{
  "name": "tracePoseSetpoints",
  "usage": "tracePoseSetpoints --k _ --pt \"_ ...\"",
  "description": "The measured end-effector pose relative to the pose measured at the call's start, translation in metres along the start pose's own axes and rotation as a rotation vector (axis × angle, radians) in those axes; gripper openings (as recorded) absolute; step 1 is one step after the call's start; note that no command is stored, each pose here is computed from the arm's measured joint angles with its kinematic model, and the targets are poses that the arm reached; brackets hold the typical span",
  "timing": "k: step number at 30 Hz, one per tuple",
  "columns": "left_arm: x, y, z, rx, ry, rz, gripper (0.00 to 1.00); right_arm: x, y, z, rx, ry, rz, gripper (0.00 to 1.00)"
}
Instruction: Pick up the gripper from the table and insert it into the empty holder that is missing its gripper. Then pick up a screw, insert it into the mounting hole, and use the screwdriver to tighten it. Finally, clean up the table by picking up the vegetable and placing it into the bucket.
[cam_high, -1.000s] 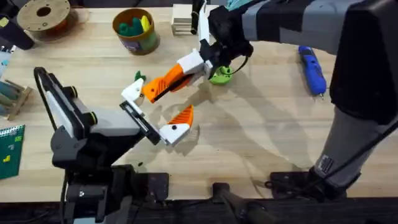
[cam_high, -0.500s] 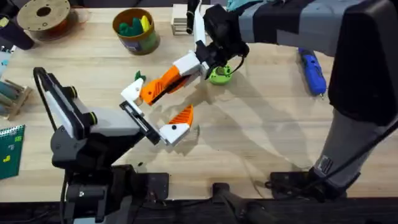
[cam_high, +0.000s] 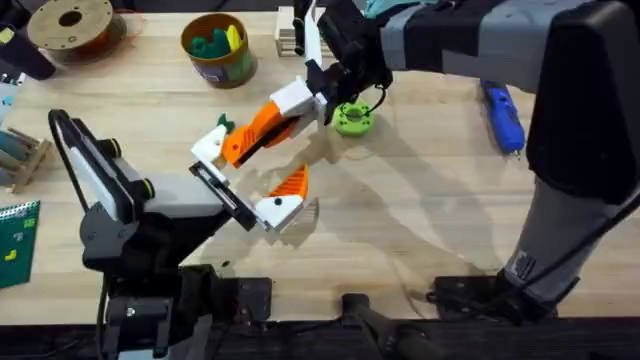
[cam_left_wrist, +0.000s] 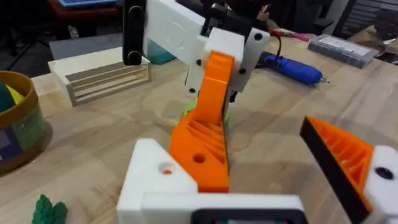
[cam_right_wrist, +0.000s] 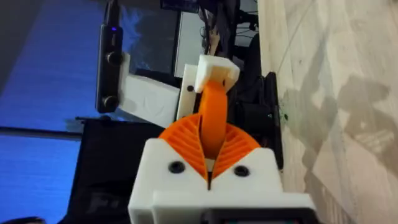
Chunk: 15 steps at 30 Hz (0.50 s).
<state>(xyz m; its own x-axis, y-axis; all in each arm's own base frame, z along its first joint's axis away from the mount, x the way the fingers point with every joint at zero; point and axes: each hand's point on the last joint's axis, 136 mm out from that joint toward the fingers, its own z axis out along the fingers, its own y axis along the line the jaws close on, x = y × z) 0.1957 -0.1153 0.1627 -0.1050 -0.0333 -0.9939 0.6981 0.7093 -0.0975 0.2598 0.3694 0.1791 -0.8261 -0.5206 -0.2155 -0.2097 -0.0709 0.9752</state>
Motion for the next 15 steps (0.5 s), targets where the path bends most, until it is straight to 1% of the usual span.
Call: tracePoseSetpoints --k 4,15 --pt "0.0001 -0.0005 0.0 0.003 0.001 -0.001 0.995 -0.0003 -0.0001 0.0018 0.002 0.003 0.014 0.006" --pt "0.0002 -0.0002 0.0 0.001 0.001 -0.001 0.995 -0.0075 -0.0026 0.0046 0.023 0.0 -0.037 0.006"
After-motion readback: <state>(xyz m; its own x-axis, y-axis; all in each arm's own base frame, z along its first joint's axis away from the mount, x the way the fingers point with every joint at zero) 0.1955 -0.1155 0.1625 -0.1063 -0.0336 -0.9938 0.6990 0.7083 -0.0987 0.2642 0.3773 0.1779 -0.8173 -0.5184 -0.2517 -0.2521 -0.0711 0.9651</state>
